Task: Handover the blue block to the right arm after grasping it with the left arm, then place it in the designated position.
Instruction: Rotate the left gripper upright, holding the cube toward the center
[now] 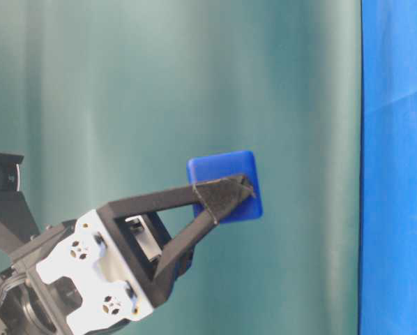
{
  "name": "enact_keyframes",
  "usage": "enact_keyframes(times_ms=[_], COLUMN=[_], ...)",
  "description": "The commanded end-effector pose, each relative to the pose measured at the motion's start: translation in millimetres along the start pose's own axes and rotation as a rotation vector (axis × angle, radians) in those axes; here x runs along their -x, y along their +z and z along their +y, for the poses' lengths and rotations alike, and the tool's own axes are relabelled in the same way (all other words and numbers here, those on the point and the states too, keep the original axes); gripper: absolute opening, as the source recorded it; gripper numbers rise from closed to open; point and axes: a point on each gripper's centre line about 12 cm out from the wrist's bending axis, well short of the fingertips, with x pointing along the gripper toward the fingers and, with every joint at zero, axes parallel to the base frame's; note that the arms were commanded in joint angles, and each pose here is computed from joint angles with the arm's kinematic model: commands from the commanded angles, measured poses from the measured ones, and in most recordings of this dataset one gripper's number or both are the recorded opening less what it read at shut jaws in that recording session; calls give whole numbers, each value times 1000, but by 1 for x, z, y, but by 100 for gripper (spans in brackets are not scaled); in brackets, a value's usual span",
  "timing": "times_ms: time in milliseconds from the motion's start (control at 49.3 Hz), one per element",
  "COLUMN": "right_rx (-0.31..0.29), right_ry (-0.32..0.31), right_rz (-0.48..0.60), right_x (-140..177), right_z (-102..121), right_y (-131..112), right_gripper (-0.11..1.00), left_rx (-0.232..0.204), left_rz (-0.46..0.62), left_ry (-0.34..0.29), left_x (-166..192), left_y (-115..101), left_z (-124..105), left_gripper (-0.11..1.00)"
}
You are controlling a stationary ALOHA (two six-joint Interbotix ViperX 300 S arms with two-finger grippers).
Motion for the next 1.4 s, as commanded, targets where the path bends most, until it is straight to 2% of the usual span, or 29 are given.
enact_keyframes(times_ms=[0, 182, 284, 750, 1075, 1217, 1379], right_rx=[-5, -5, -5, -5, -5, -5, -5], right_ry=[-3, -1, -3, -2, 0, 0, -2], right_rz=[-28, -28, -28, -38, -49, -51, -49], right_x=[-2, -2, -2, -3, -3, -3, -3], right_z=[0, 0, 0, 0, 0, 0, 0], right_y=[11, 11, 11, 14, 16, 16, 16], right_gripper=[96, 96, 96, 96, 96, 96, 96], left_rx=[-3, -2, -3, -6, -63, -97, -96], left_rz=[-56, -67, -110, -529, -780, -833, -838], left_ry=[-6, -7, -12, -57, -63, -51, -49], left_x=[18, 19, 21, 57, 80, 81, 81], left_y=[11, 10, 7, -18, -33, -39, -40], left_z=[-2, -2, -2, 2, 2, 3, 3], left_gripper=[46, 46, 46, 46, 46, 46, 46])
